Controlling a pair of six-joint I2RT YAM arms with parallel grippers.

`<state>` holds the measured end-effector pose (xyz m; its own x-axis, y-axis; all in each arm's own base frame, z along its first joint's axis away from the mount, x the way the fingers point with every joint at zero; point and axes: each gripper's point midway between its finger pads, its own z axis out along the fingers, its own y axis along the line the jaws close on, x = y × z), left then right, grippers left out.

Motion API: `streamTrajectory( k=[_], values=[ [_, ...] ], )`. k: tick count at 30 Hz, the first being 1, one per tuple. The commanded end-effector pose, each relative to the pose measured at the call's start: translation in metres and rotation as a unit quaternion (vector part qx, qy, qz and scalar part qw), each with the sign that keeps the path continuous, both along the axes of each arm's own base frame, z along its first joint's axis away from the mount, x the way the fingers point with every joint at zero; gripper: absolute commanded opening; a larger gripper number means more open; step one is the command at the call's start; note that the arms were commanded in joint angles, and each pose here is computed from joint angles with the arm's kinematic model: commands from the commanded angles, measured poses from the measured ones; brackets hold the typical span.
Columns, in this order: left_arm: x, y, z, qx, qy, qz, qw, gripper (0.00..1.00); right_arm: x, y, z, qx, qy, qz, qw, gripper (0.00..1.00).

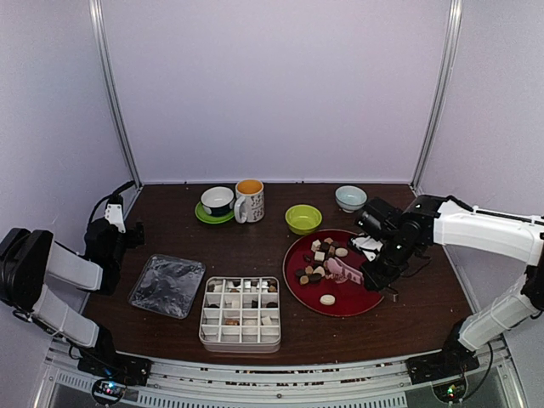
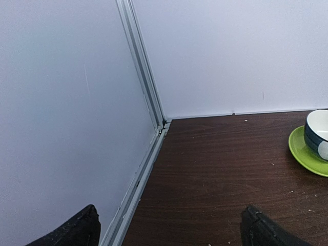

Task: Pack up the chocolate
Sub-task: Pick up the fake chocolate from the plate.

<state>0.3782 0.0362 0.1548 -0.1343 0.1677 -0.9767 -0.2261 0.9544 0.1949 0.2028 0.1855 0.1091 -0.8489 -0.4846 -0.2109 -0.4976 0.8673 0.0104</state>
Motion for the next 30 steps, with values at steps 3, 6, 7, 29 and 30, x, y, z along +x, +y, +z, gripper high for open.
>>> streamTrajectory(
  k=[3,6,7,29,30],
  values=[
    [0.004,0.001,0.013,0.004,-0.022,0.000,1.000,0.98,0.007,0.000,0.021,0.019,-0.031,-0.011,0.999,0.19],
    [0.004,0.001,0.013,0.004,-0.022,0.000,1.000,0.98,0.007,0.002,0.025,0.027,-0.034,-0.011,0.999,0.19],
    [0.004,0.001,0.012,0.004,-0.021,0.000,1.000,0.98,0.007,0.003,0.026,0.030,-0.035,-0.011,0.999,0.19],
    [0.004,0.001,0.013,0.004,-0.022,0.000,1.000,0.98,-0.002,0.041,0.062,0.143,-0.048,0.058,0.987,0.16],
    [0.004,0.002,0.013,0.004,-0.022,0.000,1.000,0.98,-0.008,0.051,0.065,0.169,-0.038,0.079,0.982,0.16]
  ],
)
